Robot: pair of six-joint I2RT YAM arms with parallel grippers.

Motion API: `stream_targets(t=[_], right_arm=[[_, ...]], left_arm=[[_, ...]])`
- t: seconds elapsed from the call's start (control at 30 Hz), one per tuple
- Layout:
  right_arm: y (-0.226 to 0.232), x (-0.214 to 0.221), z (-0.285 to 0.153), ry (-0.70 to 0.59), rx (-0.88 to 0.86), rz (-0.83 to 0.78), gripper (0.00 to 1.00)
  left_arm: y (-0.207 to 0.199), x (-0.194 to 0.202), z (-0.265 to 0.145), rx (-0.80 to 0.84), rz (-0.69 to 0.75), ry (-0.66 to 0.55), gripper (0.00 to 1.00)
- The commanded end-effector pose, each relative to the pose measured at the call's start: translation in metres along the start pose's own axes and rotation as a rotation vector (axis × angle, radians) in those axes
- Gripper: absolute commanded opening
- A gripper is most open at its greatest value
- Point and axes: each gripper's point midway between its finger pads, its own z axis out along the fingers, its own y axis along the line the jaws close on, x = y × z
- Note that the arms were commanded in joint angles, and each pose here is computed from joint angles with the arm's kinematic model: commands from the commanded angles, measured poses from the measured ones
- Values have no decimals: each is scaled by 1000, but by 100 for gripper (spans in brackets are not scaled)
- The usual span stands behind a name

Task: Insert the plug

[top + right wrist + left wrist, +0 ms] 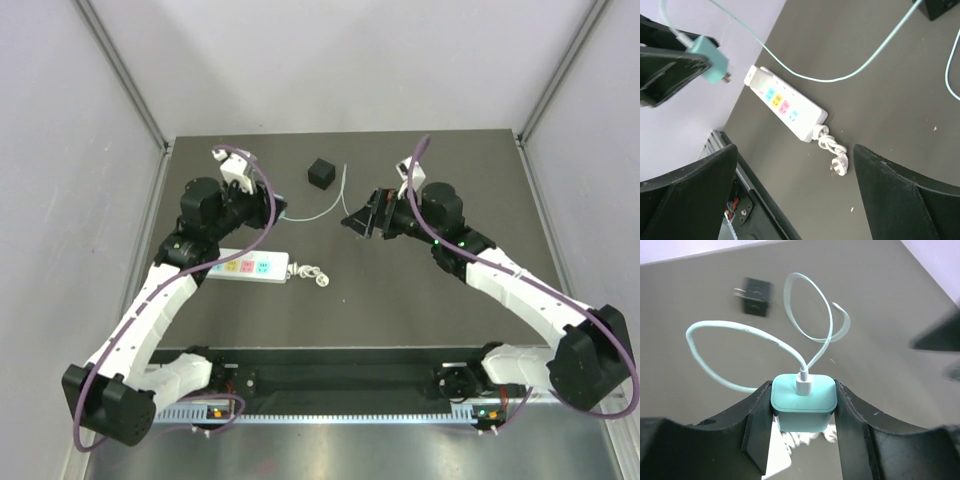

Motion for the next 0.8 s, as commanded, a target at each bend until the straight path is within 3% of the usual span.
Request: stream_targets(t=[0.0, 0.13, 0.33, 0.47, 0.5, 0.57, 0.63, 0.77], right_arm=[[30, -23, -18, -69, -101, -42, 97], [27, -9, -22, -77, -132, 19, 96], [13, 21, -11, -23, -113, 81, 95], [16, 16, -6, -7, -117, 32, 95], [19, 14, -5, 10, -133, 5, 95], [34, -4, -8, 7, -183, -107, 95], [48, -12, -12, 21, -259, -215, 95], [86, -26, -29, -15, -471, -470, 95]], left_arm=[[31, -27, -5, -179, -20, -193, 0], [67, -16, -10, -348, -27, -266, 0], [97, -1, -16, -475, -49, -292, 0], [37, 0, 2, -122, 79, -174, 0], [6, 18, 6, 68, 93, -74, 0], [-26, 8, 1, 253, 140, -41, 0], [-64, 14, -10, 495, 124, 29, 0], [-102, 11, -32, 743, 54, 69, 0]])
